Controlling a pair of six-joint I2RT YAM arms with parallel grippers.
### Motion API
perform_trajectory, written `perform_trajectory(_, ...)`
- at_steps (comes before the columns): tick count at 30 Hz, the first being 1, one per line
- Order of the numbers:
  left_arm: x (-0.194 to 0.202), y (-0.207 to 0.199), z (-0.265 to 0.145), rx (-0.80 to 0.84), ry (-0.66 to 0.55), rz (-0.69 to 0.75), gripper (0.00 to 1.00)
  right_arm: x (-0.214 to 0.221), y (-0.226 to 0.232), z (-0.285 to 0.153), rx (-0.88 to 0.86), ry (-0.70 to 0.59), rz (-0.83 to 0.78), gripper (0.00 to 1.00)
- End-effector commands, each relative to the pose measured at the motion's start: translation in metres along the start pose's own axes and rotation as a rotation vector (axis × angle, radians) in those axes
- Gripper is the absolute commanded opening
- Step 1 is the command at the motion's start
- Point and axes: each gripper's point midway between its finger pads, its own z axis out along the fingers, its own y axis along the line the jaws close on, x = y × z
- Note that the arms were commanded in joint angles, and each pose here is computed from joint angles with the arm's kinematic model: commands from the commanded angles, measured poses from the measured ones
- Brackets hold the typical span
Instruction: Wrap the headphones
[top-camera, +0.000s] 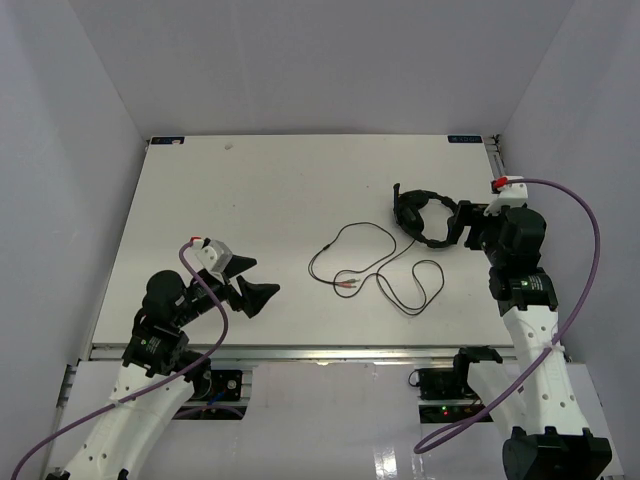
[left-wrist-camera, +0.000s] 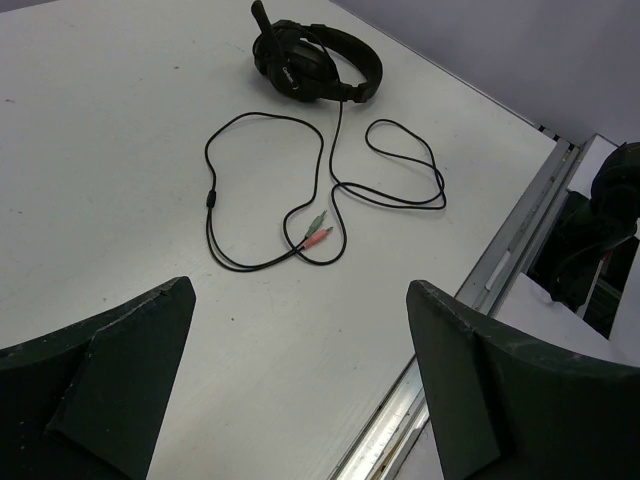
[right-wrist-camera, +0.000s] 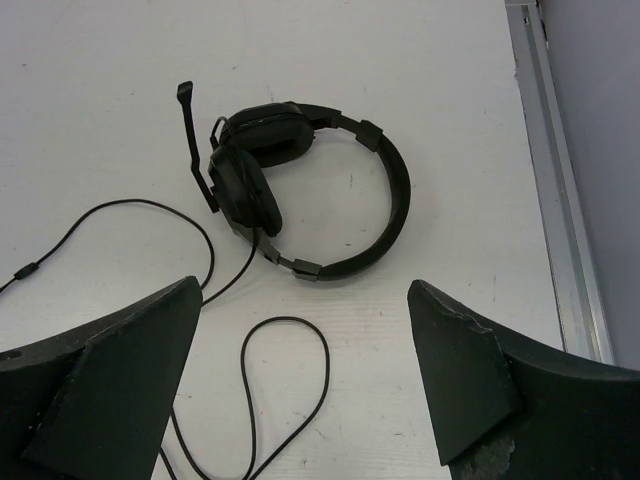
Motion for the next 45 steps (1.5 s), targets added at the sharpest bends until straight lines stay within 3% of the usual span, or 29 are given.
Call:
perform_trajectory(1, 0.004, -0.002, 0.002, 0.017, 0.010, -0.006, 0.98, 0.002, 0.011, -0.002, -0.067, -0.010, -0.001, 0.90)
perform_trajectory(5, 0.006, 0.000, 0.004, 0.012, 0.019, -0.013, 0.98, 0.025, 0.060, -0.015, -0.442, 0.011, -0.307, 0.90)
perform_trajectory(7, 0.007, 0.000, 0.004, 0.012, 0.024, -0.016, 0.98, 0.046, 0.089, -0.030, -0.660, 0.032, -0.362, 0.90)
perform_trajectory(11, 0.007, 0.001, 0.004, 0.009, 0.026, -0.019, 0.98, 0.058, 0.091, -0.030, -0.696, 0.031, -0.406, 0.90)
perform_trajectory(12, 0.008, 0.001, 0.005, 0.007, 0.027, -0.019, 0.98, 0.064, 0.087, -0.025, -0.671, 0.049, -0.396, 0.90)
perform_trajectory(18, 0.009, 0.001, 0.006, 0.012, 0.037, -0.025, 0.98, 0.073, -0.009, 0.046, -0.054, 0.233, -0.204, 0.92)
perform_trajectory(22, 0.009, 0.002, 0.005, 0.007, 0.033, -0.023, 0.98, 0.073, -0.051, 0.083, 0.253, 0.308, -0.013, 0.95)
perform_trajectory(28, 0.007, 0.003, 0.004, -0.005, 0.026, -0.016, 0.98, 0.077, -0.078, 0.113, 0.455, 0.347, 0.074, 1.00)
perform_trajectory(39, 0.008, 0.006, 0.005, -0.015, 0.031, -0.015, 0.98, 0.115, -0.090, 0.167, 0.408, 0.474, 0.225, 0.68)
perform_trajectory(45, 0.010, 0.007, 0.006, -0.018, 0.039, -0.020, 0.98, 0.145, -0.075, 0.184, 0.297, 0.565, 0.247, 0.62)
